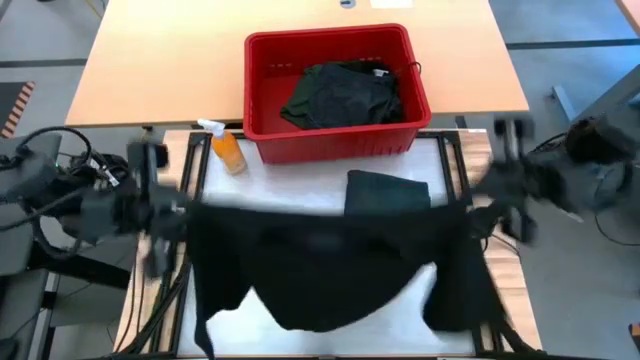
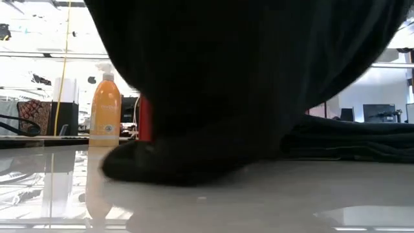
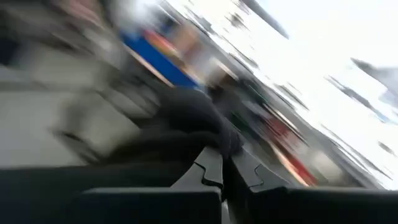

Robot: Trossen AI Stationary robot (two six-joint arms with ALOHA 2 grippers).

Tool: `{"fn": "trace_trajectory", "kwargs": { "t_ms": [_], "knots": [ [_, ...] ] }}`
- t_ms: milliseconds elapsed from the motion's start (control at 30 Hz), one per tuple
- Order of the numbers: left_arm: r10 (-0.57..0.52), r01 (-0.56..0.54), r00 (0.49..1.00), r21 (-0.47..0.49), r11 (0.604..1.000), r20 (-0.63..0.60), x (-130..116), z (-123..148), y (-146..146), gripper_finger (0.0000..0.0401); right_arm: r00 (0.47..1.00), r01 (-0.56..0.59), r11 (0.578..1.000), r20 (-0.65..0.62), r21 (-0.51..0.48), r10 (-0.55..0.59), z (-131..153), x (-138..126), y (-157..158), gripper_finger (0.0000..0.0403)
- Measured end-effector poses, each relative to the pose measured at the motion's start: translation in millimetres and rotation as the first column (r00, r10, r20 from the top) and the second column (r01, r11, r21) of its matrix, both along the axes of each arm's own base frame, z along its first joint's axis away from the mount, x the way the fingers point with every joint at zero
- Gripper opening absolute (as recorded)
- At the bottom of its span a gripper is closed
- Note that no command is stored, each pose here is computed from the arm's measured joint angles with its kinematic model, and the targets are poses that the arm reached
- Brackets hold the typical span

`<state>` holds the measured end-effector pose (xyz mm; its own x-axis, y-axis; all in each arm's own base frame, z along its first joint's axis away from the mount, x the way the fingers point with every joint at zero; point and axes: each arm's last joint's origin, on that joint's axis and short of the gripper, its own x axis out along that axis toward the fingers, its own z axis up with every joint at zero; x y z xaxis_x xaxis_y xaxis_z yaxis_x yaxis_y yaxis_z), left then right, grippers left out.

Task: Fold Laundry from Bin
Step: Fold the black shirt

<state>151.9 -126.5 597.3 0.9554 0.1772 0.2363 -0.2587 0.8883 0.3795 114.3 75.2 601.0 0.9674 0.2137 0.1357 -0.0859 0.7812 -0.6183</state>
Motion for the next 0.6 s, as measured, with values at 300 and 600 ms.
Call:
{"fn": "trace_trajectory", "kwargs": {
  "t_ms": [300,600],
  "knots": [
    [0.651,-0.652,0.757,-0.106,0.751,-0.052,-2.1,28.2,74.7,0.0000,0.748,0.617,0.786,0.288,0.030,-0.598,31.6,19.9,-57.9,0.0019],
    [0.091,-0.068,0.902,-0.070,0.995,0.421,-44.1,68.3,84.5,0.0000,0.813,0.488,0.873,0.370,-0.012,-0.449,34.0,33.0,-46.4,0.0019]
  ]
}}
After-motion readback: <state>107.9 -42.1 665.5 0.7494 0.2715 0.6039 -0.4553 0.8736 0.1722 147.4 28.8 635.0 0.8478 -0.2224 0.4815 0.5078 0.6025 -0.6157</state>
